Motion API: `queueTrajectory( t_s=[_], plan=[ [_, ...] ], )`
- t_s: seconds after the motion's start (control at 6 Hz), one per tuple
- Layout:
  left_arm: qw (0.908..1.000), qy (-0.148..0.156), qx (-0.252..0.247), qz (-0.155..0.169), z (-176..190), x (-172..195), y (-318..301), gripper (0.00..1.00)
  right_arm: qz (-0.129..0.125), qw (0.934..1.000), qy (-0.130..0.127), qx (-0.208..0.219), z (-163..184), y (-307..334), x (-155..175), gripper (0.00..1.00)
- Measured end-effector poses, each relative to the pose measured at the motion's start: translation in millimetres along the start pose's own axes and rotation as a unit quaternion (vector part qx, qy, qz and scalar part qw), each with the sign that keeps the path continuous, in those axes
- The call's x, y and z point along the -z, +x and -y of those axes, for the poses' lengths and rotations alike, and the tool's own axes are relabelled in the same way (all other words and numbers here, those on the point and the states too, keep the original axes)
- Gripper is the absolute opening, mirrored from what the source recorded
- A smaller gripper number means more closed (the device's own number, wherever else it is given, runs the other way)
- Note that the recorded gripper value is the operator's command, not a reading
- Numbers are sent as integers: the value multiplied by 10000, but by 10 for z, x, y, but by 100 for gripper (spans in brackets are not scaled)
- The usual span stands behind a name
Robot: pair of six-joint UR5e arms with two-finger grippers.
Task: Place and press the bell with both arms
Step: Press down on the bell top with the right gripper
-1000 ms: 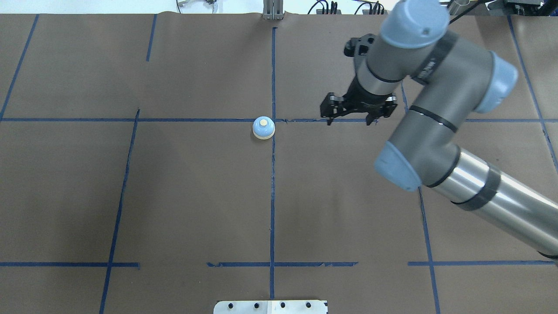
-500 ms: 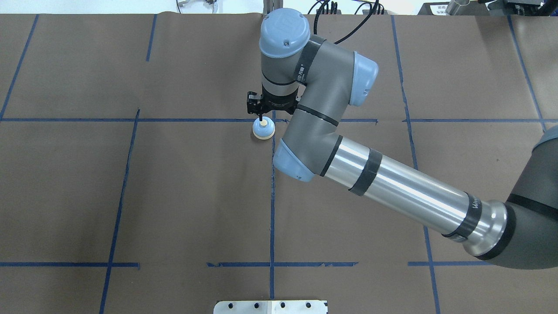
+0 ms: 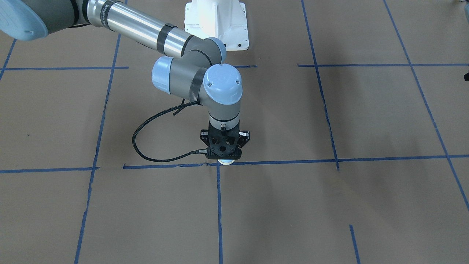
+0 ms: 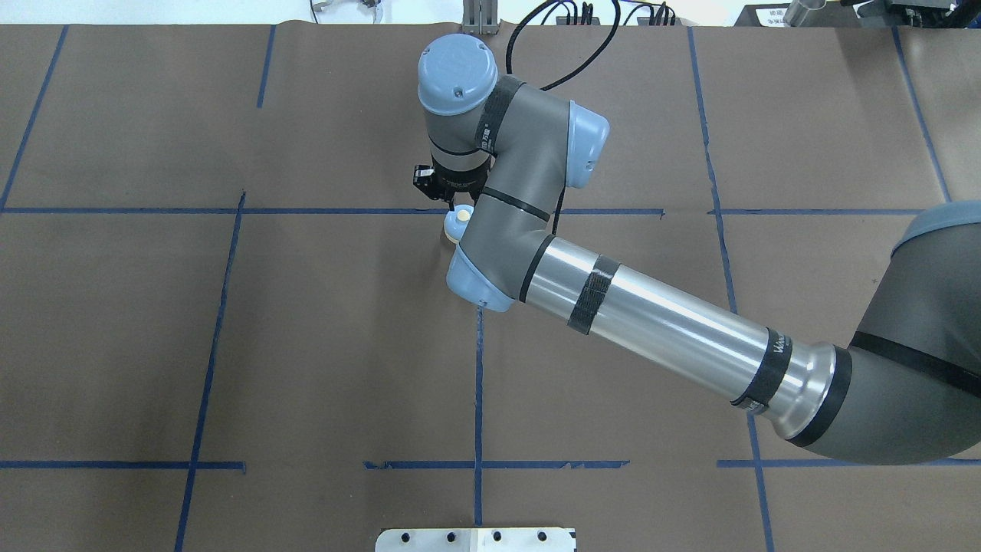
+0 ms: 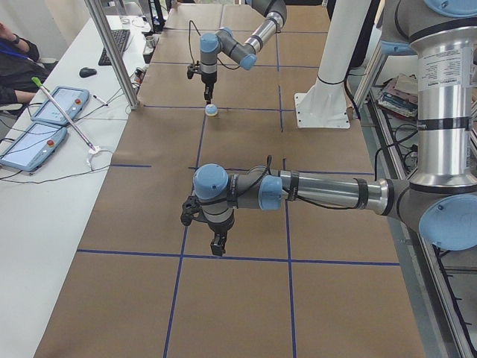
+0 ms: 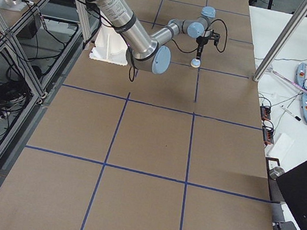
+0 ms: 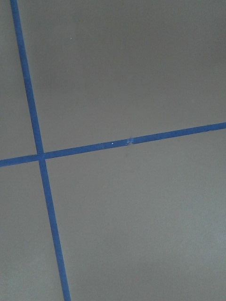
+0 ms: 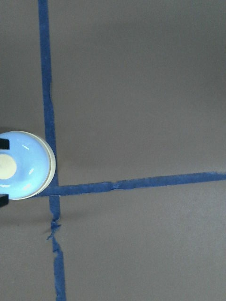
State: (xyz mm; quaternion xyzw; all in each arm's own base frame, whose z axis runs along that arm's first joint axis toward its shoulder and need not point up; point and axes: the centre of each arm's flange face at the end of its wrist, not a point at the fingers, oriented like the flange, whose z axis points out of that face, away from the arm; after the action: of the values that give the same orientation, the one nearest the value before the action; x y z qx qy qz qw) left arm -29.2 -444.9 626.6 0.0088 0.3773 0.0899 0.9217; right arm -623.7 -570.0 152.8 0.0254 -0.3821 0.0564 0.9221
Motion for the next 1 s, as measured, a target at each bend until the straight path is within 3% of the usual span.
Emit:
queueTrajectory(
  t_s=[1.0],
  plan=[
    [10000, -3, 2, -2, -1, -3, -1, 100, -150, 9999, -38, 67, -122, -21, -208, 5]
  ],
)
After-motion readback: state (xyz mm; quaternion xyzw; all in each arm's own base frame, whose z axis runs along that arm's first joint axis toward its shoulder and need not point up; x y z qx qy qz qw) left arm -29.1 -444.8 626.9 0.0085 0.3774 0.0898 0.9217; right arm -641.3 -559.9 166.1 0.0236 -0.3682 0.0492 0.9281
